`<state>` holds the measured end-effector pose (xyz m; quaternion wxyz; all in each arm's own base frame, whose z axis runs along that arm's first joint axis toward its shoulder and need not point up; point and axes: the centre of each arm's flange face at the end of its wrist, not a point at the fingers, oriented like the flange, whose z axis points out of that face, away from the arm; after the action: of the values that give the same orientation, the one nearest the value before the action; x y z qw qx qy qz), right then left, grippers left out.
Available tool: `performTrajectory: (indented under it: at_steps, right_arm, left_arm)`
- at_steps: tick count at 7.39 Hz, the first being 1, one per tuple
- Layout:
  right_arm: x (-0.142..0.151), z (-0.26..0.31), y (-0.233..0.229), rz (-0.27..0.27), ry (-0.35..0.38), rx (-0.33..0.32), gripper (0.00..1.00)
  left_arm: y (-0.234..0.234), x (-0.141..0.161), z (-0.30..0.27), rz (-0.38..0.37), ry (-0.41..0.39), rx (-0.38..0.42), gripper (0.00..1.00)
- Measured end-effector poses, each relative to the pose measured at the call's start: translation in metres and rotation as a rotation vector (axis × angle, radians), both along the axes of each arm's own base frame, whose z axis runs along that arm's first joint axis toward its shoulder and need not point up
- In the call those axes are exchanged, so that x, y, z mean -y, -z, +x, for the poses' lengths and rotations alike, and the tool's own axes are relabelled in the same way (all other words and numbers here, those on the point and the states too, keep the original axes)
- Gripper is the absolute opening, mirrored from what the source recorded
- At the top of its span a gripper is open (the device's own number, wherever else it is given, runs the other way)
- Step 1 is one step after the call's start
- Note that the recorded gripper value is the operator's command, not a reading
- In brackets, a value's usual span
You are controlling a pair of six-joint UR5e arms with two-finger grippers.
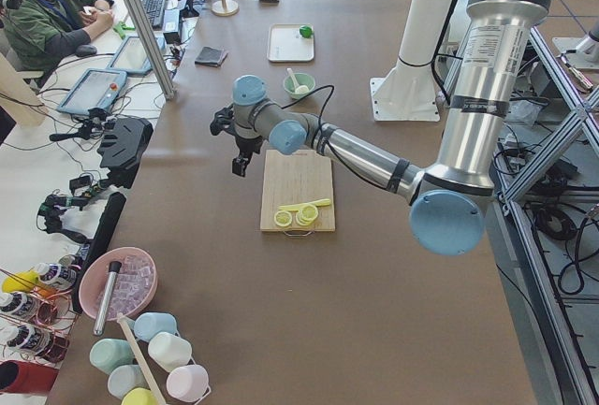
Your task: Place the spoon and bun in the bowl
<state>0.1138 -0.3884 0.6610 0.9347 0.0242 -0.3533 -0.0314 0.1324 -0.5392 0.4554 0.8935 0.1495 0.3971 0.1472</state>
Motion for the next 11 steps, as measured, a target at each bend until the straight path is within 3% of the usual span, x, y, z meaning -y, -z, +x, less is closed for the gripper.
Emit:
performTrajectory:
  at_steps: [2, 3, 5, 7, 11]
  right_arm:
    - [-0.001, 0.000, -0.003, 0.001, -0.002, 0.000, 1.00]
    - [-0.001, 0.000, -0.004, 0.001, -0.002, 0.001, 1.00]
    - [0.000, 0.000, -0.003, 0.003, -0.003, 0.002, 1.00]
    - [0.001, 0.000, -0.001, 0.004, -0.005, 0.005, 1.00]
    - [0.001, -0.002, -0.001, -0.002, -0.013, 0.029, 1.00]
  left_arm:
    - [-0.069, -0.017, -0.108, 0.001, -0.028, 0.079, 0.99]
    - [-0.109, -0.031, -0.141, -0.049, -0.016, 0.113, 0.99]
    - [-0.152, -0.043, -0.199, -0.122, 0.072, 0.127, 0.99]
    - [-0.163, -0.061, -0.220, -0.153, 0.112, 0.079, 0.99]
    - [-0.176, -0.080, -0.220, -0.175, 0.110, 0.069, 0.99]
